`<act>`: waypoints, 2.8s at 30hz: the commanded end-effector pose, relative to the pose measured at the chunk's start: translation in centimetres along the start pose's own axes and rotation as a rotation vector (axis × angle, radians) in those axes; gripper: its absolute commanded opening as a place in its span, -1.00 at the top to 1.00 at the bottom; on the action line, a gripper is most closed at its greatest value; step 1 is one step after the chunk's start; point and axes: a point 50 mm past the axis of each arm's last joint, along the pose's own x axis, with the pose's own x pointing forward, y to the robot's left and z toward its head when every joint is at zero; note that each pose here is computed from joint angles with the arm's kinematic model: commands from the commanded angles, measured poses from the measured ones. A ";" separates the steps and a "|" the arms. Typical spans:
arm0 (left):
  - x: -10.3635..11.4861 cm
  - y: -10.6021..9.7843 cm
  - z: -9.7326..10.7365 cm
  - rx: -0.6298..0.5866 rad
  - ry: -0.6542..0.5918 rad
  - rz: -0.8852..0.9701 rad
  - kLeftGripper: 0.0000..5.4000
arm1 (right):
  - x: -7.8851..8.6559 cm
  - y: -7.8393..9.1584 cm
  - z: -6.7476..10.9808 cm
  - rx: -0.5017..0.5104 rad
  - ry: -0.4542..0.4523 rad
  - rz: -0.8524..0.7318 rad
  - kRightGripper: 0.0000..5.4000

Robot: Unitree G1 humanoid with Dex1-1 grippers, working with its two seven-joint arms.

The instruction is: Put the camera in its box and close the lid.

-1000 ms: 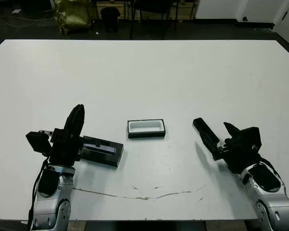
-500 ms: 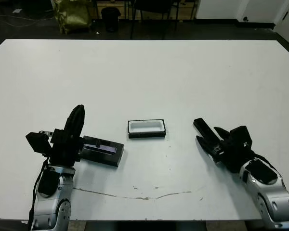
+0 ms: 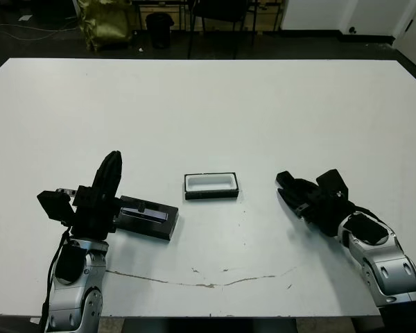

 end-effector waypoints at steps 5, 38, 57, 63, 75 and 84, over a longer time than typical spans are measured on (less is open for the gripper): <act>-0.4 0.2 -0.5 0.010 0.026 0.016 1.00 | -1.1 1.1 -3.9 0.008 0.196 0.052 0.66; -0.7 0.1 -0.7 0.012 0.039 0.038 1.00 | 0.9 -4.2 13.0 -0.321 -0.017 0.442 0.68; -0.9 -0.2 -0.8 0.022 0.045 0.044 1.00 | 4.8 1.0 17.6 -0.661 -0.043 0.763 0.68; -0.8 -0.2 -0.9 0.025 0.046 0.044 1.00 | 6.0 1.8 17.7 -0.631 -0.068 0.838 0.68; -0.9 -0.2 -1.0 0.024 0.045 0.042 1.00 | 8.0 2.6 16.5 -0.563 0.050 0.910 0.68; -0.9 -0.3 -1.1 0.035 0.042 0.039 1.00 | 8.8 3.3 15.4 -0.647 0.121 0.939 0.68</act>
